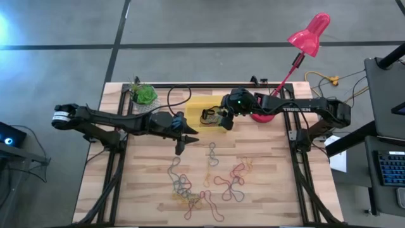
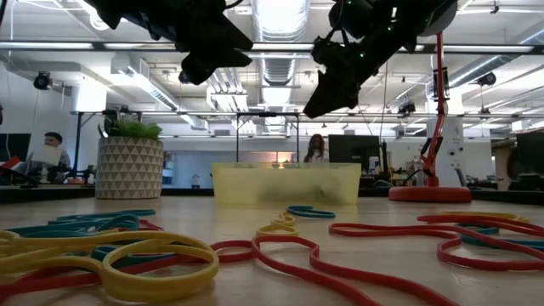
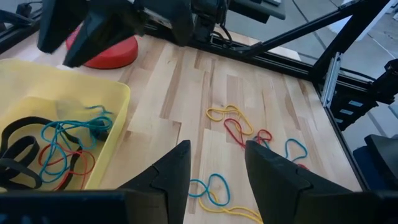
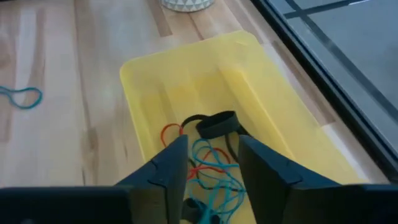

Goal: Pick and place rubber bands into bin
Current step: Put the blue rubber band into the yellow bin, then put the yellow rubber band into the yellow bin

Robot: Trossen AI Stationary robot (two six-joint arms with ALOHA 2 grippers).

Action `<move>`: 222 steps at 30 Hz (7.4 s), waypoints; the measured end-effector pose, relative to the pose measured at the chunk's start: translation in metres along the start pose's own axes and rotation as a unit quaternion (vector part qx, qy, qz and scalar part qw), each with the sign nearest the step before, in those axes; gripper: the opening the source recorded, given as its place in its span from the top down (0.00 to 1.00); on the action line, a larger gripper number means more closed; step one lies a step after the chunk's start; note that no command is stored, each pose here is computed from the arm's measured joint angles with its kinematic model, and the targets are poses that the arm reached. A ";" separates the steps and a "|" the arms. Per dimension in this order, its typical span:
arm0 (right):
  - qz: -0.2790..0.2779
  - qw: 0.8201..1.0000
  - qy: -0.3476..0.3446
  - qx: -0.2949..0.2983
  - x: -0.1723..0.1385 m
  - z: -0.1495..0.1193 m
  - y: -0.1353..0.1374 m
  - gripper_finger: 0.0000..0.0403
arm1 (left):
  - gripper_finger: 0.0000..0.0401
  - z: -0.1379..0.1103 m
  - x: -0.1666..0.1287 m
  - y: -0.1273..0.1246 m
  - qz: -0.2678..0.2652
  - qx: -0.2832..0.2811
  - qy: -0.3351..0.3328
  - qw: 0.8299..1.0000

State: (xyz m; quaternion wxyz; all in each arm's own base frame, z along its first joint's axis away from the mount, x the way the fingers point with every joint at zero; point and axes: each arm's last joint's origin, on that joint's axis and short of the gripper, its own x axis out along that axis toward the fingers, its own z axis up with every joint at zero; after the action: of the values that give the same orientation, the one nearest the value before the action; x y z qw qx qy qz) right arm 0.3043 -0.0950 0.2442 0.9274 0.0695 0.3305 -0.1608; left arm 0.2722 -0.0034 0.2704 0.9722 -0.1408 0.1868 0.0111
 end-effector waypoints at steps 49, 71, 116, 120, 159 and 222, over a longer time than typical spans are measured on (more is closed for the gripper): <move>0.246 0.947 0.204 -0.006 -0.033 -0.054 0.129 0.60 | 0.66 -0.117 0.043 0.020 -0.024 0.159 0.393 0.905; 0.218 0.957 0.192 0.019 -0.053 -0.056 0.143 0.67 | 0.66 -0.149 0.075 0.005 -0.037 0.115 0.519 0.846; 0.223 0.955 0.193 0.024 -0.057 -0.058 0.150 0.68 | 1.00 -0.055 0.016 -0.012 0.034 0.151 0.275 0.949; 0.221 0.956 0.192 0.025 -0.057 -0.058 0.150 0.68 | 1.00 -0.044 0.008 -0.014 0.040 0.156 0.242 0.957; 0.215 0.957 0.190 0.032 -0.057 -0.058 0.150 0.71 | 1.00 0.023 0.006 -0.006 0.086 0.177 0.001 0.980; 0.148 0.959 0.241 -0.011 -0.056 -0.077 0.140 0.75 | 0.70 0.041 0.067 0.099 0.109 0.099 0.059 0.987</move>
State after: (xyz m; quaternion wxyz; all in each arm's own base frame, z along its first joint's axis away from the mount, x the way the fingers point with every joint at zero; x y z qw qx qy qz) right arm 0.2662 0.0682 0.2238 0.8346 0.1442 0.5316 0.0037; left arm 0.3417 0.1010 0.2558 0.9615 -0.0232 0.2583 0.0907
